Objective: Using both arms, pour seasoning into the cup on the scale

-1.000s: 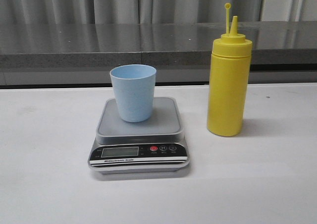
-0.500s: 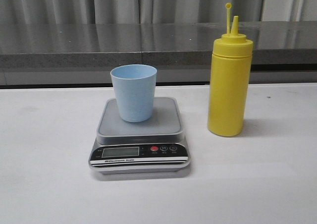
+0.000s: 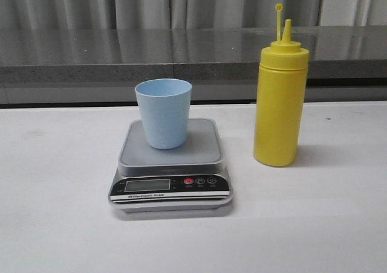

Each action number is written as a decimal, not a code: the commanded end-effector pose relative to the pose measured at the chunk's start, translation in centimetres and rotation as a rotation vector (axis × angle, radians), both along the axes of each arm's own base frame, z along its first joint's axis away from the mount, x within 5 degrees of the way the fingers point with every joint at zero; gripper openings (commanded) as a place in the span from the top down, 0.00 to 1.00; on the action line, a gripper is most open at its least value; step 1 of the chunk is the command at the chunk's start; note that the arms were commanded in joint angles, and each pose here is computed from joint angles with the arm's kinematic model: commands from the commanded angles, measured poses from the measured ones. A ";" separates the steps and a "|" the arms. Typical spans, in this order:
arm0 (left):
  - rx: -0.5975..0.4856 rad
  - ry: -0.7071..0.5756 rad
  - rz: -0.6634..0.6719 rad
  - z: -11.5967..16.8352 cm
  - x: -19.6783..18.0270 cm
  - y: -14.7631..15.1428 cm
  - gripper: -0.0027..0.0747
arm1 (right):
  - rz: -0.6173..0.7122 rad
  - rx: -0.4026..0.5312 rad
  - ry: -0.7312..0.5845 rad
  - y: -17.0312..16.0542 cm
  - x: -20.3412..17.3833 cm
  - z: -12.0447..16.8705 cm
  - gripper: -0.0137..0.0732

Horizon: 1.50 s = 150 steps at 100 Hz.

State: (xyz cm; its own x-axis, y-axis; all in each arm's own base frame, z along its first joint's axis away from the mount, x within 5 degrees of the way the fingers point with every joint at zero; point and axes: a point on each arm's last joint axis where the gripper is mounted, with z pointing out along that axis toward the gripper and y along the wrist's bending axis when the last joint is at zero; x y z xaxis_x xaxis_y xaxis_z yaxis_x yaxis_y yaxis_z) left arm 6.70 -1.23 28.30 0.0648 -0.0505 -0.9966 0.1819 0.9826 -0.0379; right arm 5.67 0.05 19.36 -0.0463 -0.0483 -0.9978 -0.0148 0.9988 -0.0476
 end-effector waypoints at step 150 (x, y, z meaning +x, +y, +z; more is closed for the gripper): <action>0.105 -0.049 0.149 -7.1 -1.4 1.0 0.99 | -0.003 0.003 -0.096 0.0 -0.1 0.8 0.92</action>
State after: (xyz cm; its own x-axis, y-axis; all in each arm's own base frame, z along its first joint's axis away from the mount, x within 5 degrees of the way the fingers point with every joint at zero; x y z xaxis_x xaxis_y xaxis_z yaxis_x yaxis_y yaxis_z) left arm 5.60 -0.22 20.51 0.0067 0.0804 -0.9967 0.0404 0.9959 0.0806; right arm 5.67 0.05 19.38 -0.0446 -0.0469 -0.9979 -0.0148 0.9988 -0.0463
